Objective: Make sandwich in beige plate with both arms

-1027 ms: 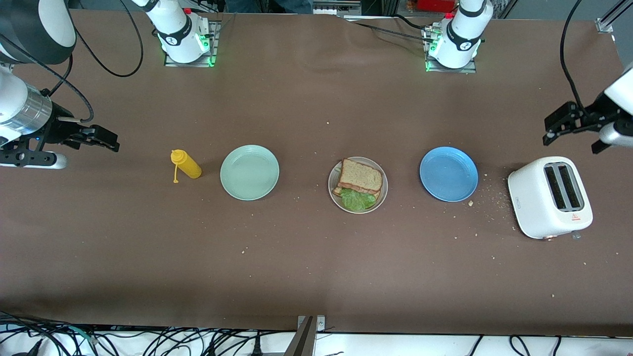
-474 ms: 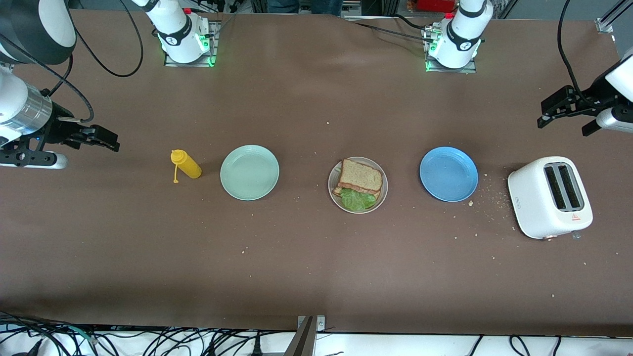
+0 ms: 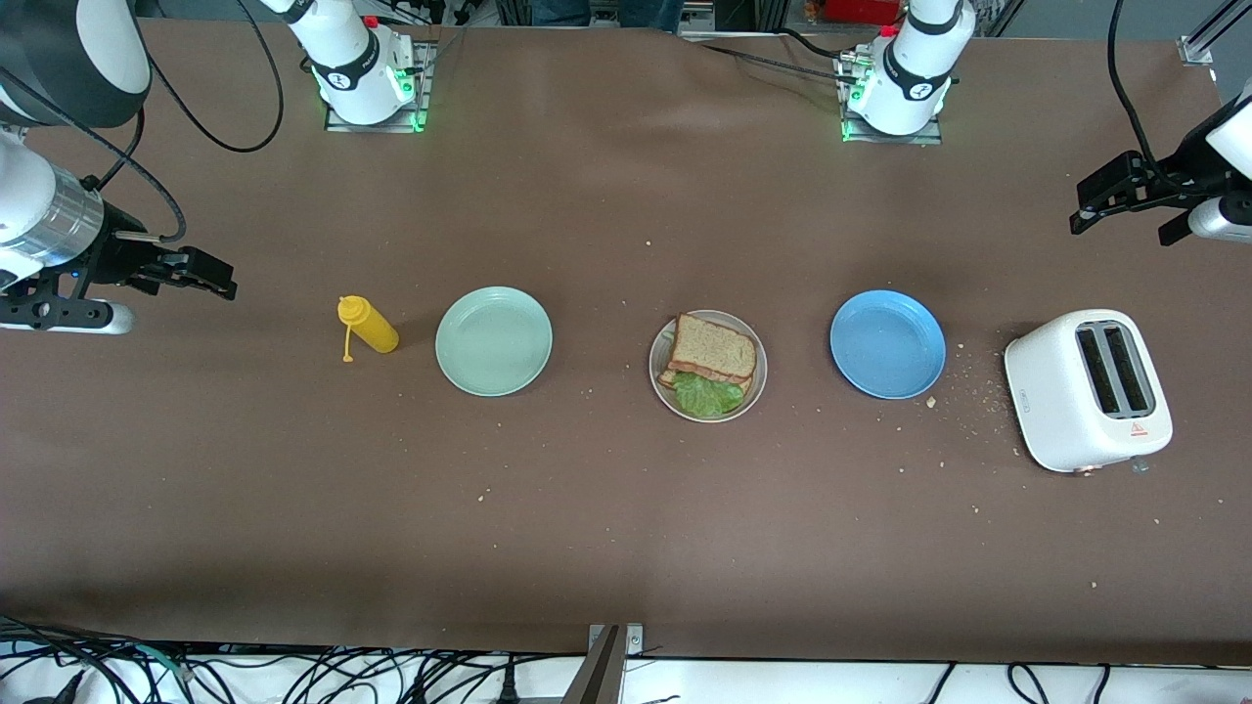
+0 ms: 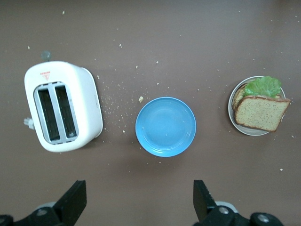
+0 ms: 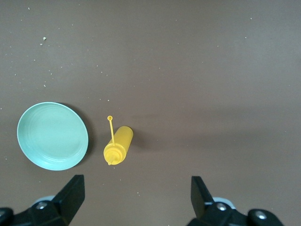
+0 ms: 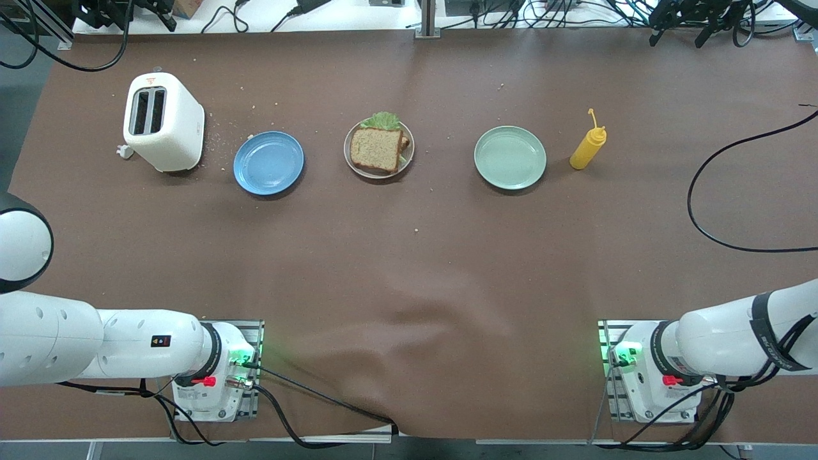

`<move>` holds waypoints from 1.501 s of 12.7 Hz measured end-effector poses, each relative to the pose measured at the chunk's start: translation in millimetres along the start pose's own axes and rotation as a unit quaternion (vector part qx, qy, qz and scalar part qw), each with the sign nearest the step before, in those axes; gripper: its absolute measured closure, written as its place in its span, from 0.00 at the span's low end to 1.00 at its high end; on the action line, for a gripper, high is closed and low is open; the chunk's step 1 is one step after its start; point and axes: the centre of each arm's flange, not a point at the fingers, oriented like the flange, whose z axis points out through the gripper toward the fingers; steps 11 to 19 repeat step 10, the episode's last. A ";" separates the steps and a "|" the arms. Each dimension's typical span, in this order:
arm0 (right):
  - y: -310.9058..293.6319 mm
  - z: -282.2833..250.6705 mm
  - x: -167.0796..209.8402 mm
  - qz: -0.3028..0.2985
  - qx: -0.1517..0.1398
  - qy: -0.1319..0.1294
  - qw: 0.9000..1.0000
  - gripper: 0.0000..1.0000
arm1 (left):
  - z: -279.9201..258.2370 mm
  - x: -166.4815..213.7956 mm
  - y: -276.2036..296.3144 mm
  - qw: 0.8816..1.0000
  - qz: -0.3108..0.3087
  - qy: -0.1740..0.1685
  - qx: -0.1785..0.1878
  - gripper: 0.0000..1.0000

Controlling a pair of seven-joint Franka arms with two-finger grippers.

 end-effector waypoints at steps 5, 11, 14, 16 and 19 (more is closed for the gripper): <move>0.0 0.1 0.0 0.000 0.000 0.000 1.000 0.00 | -7.6 -1.2 2.2 1.000 -0.023 0.003 0.000 0.00; 0.0 0.5 -0.5 0.000 0.000 -0.002 1.000 0.00 | -14.1 -1.4 2.1 1.000 -0.026 0.009 0.000 0.00; 0.0 0.5 -0.5 0.000 0.000 -0.002 1.000 0.00 | -14.1 -1.4 2.1 1.000 -0.026 0.009 0.000 0.00; 0.0 0.5 -0.5 0.000 0.000 -0.002 1.000 0.00 | -14.1 -1.4 2.1 1.000 -0.026 0.009 0.000 0.00; 0.0 0.5 -0.5 0.000 0.000 -0.002 1.000 0.00 | -14.1 -1.4 2.1 1.000 -0.026 0.009 0.000 0.00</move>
